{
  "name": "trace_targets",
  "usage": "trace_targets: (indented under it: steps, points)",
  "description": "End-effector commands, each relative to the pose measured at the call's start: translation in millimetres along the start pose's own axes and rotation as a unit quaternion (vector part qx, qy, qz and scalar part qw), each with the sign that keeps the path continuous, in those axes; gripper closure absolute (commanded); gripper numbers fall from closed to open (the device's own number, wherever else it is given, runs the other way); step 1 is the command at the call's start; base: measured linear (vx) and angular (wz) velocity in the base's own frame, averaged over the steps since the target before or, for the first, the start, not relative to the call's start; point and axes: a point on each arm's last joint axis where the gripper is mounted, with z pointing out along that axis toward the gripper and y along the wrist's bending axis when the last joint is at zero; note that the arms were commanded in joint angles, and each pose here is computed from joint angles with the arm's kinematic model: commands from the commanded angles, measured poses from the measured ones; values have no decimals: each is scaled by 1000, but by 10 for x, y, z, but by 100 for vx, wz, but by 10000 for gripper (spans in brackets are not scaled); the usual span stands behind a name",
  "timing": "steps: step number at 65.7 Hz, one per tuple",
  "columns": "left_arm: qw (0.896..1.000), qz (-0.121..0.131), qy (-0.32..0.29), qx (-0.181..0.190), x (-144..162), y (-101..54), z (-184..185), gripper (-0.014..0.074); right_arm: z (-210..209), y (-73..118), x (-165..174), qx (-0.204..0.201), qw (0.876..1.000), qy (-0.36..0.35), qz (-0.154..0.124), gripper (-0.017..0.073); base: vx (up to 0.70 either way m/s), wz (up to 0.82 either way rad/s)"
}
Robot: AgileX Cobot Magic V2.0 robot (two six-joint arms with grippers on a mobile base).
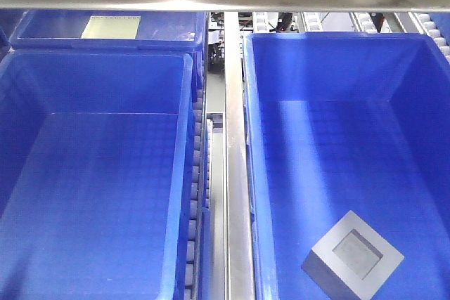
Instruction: Sort gray base to blue bin
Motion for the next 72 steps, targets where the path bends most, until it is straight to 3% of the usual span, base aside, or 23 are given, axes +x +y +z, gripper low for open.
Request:
trace_targets:
  steps: [1,72]
  points:
    - [997,-2,-74,-10,-173,22,-29,600,-1,0,-42,0,1000,-25,-7,564,0,0]
    - [998,-2,-69,-9,-165,21,-27,600,-1,0,-42,0,1000,-25,-7,564,0,0]
